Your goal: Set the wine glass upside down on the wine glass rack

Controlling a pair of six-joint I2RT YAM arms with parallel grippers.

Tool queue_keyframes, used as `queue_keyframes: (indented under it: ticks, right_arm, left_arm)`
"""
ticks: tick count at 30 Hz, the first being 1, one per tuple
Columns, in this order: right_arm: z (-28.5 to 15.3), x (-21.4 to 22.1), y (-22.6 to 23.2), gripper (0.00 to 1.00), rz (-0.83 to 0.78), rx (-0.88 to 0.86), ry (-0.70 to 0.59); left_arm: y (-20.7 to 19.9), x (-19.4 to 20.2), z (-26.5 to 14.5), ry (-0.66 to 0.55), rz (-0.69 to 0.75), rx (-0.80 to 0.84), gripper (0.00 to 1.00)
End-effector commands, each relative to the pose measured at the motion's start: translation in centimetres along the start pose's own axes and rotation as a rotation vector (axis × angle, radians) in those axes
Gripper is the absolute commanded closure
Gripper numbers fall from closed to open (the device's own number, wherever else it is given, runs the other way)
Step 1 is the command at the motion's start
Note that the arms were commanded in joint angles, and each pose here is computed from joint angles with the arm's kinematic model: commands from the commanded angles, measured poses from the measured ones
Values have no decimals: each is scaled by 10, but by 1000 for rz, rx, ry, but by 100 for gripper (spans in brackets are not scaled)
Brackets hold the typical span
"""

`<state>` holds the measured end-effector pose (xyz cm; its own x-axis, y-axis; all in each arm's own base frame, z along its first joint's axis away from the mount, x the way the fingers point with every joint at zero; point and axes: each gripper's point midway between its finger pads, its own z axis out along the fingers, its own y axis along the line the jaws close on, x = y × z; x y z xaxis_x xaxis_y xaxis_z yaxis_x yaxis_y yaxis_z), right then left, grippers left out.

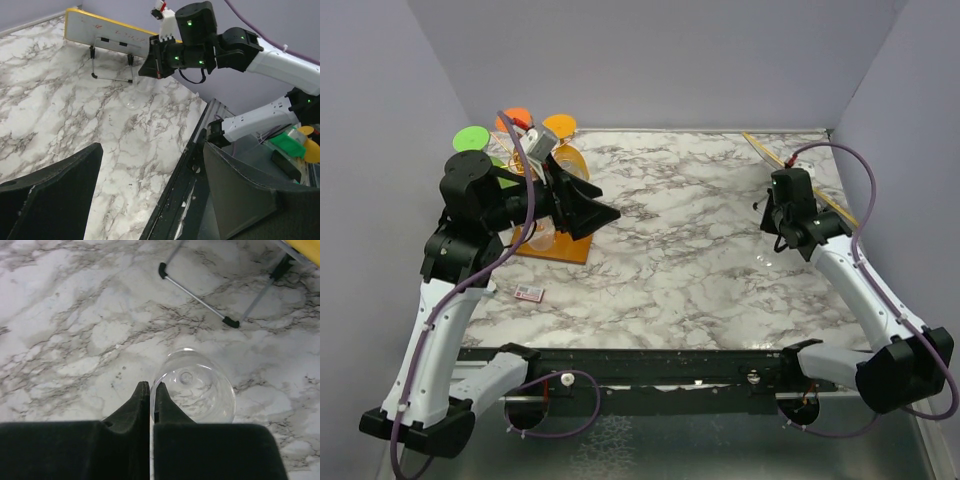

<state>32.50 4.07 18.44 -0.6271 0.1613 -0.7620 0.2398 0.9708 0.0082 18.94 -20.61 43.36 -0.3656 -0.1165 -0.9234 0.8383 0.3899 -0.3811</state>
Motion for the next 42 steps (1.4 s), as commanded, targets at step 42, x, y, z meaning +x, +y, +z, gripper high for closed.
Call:
queue_keyframes:
  ticks: [42]
  right_arm:
    - [-197,-83,30,99,823,-937,-707]
  left_arm:
    - [52,28,218,-460,-1069,-287,24]
